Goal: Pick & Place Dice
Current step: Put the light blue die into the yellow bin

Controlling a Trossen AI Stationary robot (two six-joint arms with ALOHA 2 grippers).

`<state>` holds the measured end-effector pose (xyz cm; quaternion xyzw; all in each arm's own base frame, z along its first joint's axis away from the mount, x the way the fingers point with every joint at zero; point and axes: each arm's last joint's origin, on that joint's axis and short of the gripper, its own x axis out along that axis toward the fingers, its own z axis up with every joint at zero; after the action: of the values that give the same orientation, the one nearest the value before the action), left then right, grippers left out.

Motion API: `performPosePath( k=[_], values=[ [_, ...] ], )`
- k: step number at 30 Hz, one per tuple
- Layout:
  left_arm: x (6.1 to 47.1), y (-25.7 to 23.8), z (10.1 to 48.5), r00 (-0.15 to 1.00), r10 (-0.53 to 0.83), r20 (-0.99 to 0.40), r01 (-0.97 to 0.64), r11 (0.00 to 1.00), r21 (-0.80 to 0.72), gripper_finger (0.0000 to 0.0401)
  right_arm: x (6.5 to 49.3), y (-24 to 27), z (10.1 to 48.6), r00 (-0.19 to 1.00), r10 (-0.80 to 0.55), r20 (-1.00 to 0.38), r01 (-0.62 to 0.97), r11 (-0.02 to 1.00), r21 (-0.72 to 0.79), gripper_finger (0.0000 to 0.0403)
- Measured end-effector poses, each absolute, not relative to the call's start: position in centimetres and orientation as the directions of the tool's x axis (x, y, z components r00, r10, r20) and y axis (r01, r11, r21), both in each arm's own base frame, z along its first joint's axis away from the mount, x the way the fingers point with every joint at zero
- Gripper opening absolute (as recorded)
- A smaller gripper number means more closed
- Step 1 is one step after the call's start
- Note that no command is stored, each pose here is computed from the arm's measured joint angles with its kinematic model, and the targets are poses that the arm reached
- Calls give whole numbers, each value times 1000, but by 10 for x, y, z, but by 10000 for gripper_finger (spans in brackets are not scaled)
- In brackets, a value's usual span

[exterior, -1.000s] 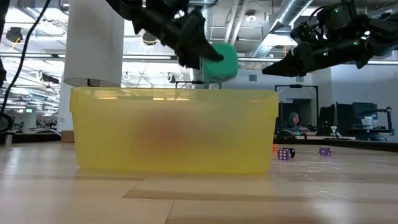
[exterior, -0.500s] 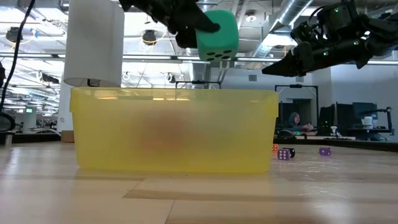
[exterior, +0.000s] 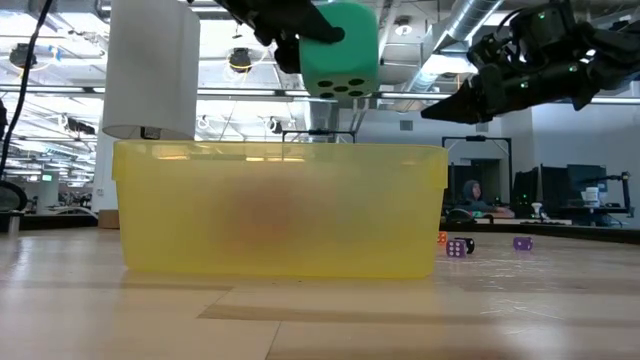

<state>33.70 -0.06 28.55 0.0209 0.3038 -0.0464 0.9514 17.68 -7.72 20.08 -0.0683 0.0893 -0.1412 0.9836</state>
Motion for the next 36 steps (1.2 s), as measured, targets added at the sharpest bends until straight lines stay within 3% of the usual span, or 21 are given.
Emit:
performPosePath(
  k=[8, 19, 36],
  values=[
    [332, -11, 279, 759, 105, -642, -57, 994, 95, 380, 178, -75, 201, 948, -277, -156, 252, 953, -167, 0],
    [326, -17, 240, 779, 100, -619, -94, 995, 41, 381, 178, -75, 201, 948, -279, -156, 253, 953, -167, 0],
    [279, -55, 252, 830, 12, -558, -55, 997, -60, 379, 182, -65, 204, 966, -228, -119, 206, 963, -173, 0]
  ],
)
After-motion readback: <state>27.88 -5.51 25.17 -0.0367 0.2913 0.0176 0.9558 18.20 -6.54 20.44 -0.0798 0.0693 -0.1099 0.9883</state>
